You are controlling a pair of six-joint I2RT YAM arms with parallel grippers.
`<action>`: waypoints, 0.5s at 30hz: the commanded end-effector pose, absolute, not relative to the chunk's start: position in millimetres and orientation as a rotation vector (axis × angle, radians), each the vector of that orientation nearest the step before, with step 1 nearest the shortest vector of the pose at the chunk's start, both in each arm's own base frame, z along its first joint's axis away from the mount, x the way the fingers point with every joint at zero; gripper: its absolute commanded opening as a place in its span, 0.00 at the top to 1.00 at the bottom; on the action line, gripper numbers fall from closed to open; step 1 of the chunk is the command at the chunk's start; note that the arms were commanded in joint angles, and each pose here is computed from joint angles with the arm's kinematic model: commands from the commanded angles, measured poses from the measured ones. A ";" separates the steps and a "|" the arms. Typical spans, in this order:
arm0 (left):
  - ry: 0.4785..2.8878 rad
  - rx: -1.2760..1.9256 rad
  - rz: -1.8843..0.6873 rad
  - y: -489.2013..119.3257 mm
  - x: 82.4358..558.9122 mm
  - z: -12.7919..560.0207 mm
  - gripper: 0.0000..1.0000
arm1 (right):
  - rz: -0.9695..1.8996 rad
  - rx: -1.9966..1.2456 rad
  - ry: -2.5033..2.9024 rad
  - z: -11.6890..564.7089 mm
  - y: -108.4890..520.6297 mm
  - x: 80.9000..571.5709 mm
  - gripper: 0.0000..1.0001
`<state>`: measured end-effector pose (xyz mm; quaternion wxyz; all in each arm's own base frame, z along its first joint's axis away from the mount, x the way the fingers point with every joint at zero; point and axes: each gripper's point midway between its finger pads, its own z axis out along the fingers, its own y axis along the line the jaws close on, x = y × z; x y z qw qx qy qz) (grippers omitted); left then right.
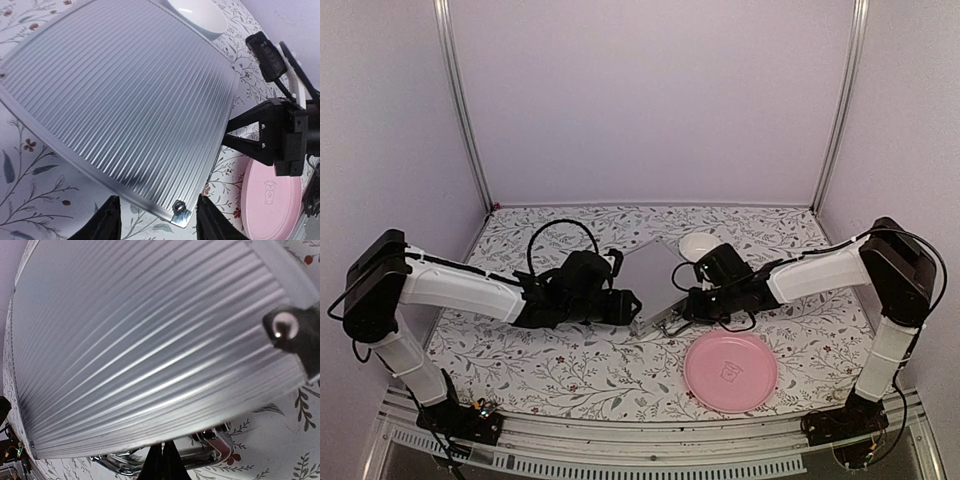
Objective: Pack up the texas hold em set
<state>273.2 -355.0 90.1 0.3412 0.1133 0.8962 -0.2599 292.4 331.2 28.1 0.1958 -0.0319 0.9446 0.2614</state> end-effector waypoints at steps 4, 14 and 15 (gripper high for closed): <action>2.232 0.221 -0.574 -315.0 280.9 138.6 0.47 | 0.660 -0.087 2.542 80.0 305.5 293.1 0.96; 2.105 0.323 -0.624 -305.9 311.8 197.0 0.03 | 0.685 -0.280 2.263 180.5 302.2 314.5 0.37; 2.099 0.325 -0.602 -303.0 322.3 199.1 0.03 | 0.683 -0.275 2.245 187.0 298.6 322.3 0.31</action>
